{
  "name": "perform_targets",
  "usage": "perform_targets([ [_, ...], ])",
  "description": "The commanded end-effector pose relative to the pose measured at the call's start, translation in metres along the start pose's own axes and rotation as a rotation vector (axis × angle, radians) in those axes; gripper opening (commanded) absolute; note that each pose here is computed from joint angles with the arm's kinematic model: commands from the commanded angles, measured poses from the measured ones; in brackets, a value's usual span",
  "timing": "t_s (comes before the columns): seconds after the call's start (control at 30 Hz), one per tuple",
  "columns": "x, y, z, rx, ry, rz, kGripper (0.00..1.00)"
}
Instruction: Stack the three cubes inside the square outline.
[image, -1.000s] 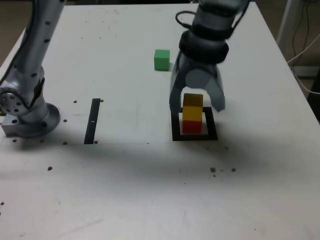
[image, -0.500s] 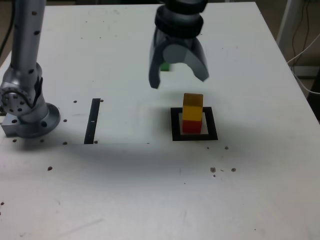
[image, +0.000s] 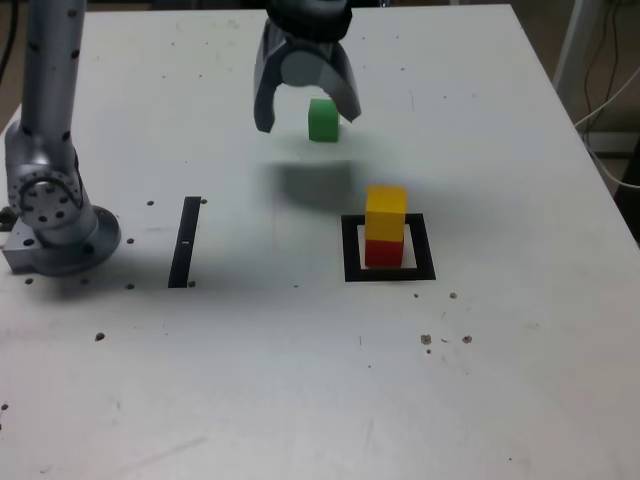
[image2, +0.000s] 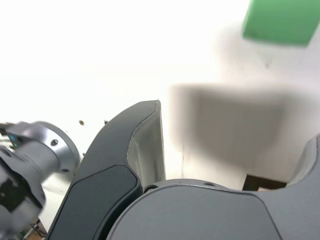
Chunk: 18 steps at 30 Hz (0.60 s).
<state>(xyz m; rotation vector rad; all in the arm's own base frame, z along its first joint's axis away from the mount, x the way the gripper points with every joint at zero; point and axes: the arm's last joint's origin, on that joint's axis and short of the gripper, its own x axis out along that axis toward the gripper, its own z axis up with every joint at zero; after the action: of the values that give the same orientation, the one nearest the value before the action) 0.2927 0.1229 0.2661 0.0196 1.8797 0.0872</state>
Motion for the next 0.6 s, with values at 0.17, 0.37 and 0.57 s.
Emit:
perform_targets([
  [0.17,0.008,0.029,0.007,0.031,0.009,0.003,0.99],
  [0.37,0.013,0.056,0.017,0.073,-0.001,0.008,0.99],
  [0.57,0.020,0.083,0.028,0.096,-0.004,0.003,0.99],
])
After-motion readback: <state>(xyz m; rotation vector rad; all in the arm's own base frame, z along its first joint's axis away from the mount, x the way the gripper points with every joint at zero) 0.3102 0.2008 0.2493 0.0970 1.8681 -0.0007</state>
